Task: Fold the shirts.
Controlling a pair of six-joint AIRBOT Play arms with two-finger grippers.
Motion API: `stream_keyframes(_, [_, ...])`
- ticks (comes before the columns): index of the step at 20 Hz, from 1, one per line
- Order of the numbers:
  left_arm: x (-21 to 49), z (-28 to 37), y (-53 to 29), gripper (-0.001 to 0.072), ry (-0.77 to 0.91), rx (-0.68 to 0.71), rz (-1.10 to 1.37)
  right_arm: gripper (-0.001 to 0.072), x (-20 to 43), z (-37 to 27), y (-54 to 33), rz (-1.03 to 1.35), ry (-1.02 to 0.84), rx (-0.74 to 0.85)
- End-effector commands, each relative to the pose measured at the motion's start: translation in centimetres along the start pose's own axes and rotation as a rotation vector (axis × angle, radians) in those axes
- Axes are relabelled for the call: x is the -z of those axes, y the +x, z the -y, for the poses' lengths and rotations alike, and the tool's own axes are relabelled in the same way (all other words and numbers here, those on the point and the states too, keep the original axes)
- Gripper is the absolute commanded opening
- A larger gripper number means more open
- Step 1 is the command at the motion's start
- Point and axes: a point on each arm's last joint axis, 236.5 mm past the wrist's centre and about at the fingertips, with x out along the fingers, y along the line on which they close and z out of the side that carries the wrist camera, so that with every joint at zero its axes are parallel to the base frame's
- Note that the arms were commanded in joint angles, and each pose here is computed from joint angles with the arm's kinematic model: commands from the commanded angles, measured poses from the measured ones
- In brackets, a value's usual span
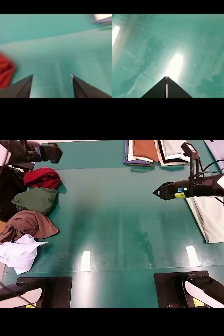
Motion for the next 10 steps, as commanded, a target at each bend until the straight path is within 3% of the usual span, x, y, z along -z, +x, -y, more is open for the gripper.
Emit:
stream_keyframes(1, [6.4,-7.9,7.2,0.0582,-0.067,-0.130,-0.166,0.0021,0.0,0.0,0.0,-0.001,-0.001,-0.001])
stream_keyframes(5, [12.7,-12.3,14.1,0.0582,-0.113,-0.178,-0.252,0.0021,0.0,-0.1,0.0,-0.001,0.000,-0.002])
stream_keyframes(10, [14.4,-14.6,17.5,0.0582,-0.111,-0.206,-0.213,0.0021,0.0,-0.1,0.0,-0.002,0.000,-0.003])
